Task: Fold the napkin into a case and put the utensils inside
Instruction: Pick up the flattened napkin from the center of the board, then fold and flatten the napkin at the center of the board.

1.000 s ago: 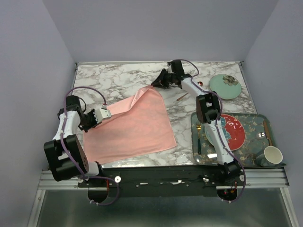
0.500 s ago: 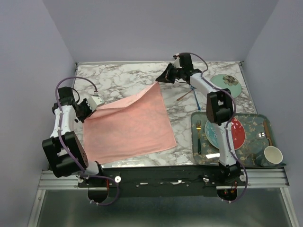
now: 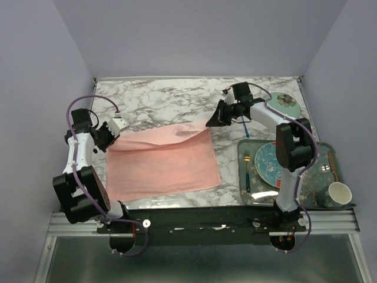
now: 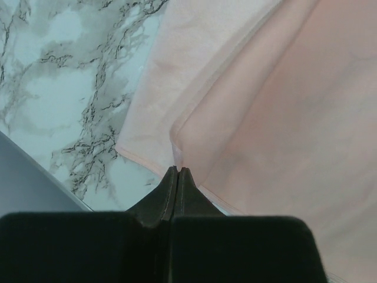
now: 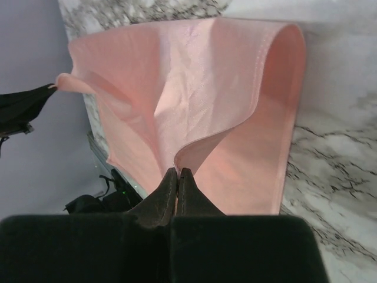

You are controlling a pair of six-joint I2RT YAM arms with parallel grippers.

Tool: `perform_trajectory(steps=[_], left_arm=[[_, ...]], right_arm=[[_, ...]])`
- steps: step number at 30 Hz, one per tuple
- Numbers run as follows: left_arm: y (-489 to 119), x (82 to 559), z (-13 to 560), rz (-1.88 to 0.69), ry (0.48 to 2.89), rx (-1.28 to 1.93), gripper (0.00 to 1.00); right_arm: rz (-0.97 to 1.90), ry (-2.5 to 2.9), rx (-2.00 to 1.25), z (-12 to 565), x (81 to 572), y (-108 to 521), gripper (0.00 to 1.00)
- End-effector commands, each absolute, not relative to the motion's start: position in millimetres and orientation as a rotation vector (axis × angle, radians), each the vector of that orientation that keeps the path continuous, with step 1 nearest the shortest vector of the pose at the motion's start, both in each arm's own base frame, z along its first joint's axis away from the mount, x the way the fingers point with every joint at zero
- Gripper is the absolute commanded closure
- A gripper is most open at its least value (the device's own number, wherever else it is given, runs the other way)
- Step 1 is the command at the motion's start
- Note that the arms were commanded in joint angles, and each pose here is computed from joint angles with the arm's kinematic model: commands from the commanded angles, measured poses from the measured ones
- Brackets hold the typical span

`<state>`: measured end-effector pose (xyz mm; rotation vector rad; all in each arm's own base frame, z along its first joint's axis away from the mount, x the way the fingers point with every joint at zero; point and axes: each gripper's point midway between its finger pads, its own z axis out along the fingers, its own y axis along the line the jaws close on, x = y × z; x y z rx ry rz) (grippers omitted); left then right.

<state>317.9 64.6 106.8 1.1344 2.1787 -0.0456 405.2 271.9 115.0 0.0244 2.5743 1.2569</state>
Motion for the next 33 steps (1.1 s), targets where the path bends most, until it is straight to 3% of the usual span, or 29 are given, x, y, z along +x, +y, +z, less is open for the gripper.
perform_trajectory(steps=[1,11,18,24,33], left_arm=[[54,343,116,-0.086,2.144,1.014,1.00],[67,444,131,-0.120,2.147,0.730,1.00],[79,496,146,-0.075,2.108,0.683,1.00],[73,485,154,-0.065,2.063,0.857,1.00],[50,381,127,-0.114,2.044,1.265,1.00]], right_arm=[[1.148,2.515,0.021,130,428,248,0.99],[1.007,2.334,0.029,167,532,225,0.99],[0.970,2.305,0.035,169,554,220,0.99],[1.038,2.327,0.014,189,520,222,0.99],[1.117,2.574,-0.058,131,398,218,0.99]])
